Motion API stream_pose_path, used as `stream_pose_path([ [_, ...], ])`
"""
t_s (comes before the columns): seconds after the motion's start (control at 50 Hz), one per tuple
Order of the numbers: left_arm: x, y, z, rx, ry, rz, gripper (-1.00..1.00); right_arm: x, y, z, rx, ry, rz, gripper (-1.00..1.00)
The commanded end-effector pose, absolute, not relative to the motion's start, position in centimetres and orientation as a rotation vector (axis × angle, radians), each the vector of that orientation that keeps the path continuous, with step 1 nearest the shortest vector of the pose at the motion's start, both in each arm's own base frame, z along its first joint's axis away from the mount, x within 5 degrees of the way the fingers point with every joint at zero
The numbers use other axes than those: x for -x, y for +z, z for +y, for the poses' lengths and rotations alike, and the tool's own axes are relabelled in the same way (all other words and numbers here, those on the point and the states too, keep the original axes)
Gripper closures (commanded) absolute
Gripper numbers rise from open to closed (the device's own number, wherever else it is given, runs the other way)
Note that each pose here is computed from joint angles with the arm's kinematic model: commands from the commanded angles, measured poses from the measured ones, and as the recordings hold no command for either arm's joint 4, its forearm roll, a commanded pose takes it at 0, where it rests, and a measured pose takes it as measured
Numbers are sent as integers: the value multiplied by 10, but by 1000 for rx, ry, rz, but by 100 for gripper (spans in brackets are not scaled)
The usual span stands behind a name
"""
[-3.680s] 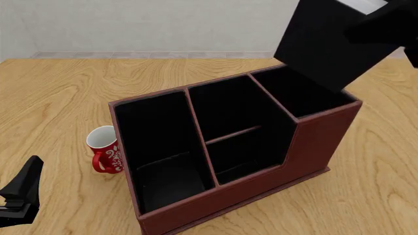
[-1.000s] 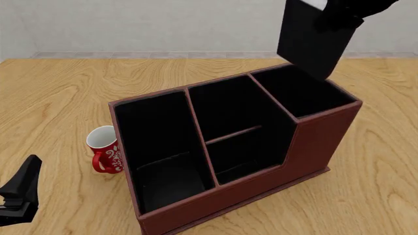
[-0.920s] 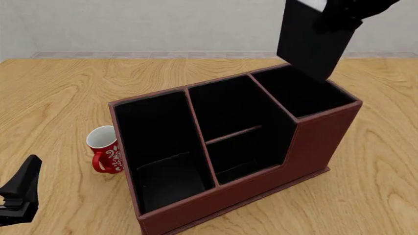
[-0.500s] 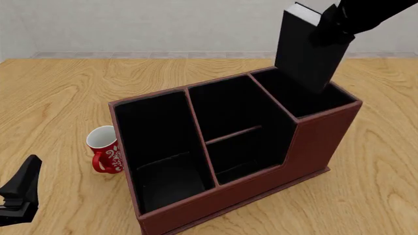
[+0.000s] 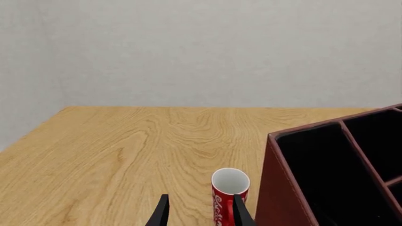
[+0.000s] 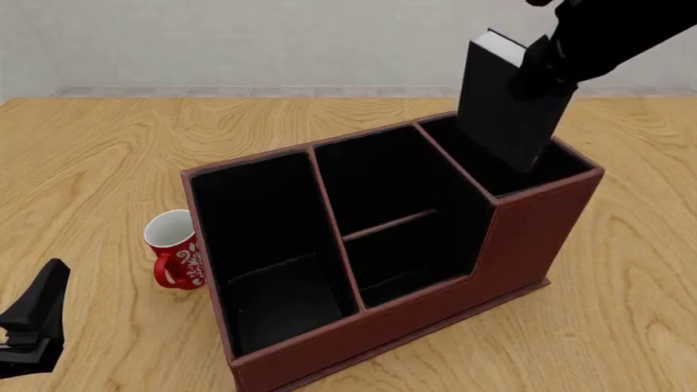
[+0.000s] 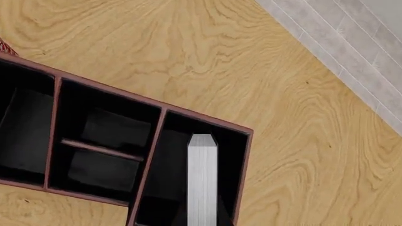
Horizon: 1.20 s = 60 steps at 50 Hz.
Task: Pick up the book and place it in the right compartment of the caddy.
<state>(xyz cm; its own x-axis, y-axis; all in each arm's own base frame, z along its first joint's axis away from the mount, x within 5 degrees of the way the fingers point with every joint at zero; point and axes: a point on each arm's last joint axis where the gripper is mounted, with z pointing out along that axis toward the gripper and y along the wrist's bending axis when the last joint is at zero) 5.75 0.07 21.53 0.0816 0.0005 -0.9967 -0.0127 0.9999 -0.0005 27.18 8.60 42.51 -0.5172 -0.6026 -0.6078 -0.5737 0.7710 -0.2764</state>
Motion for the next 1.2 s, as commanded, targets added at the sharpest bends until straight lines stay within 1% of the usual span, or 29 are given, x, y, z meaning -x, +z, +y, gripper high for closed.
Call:
stream_pose_path([
  [0.02,-57,216,1,7,7,1490,-100,-273,417,86,746,-8,2290,100],
  [0.84,-58,215,1,7,7,1490,-100,-289,386,82,721,-19,2339,100],
  [0.86,-58,216,1,7,7,1490,-100,-289,385,82,720,-20,2340,-100],
  [1.2,-58,215,1,8,7,1490,-100,-286,389,82,721,-18,2338,-100],
])
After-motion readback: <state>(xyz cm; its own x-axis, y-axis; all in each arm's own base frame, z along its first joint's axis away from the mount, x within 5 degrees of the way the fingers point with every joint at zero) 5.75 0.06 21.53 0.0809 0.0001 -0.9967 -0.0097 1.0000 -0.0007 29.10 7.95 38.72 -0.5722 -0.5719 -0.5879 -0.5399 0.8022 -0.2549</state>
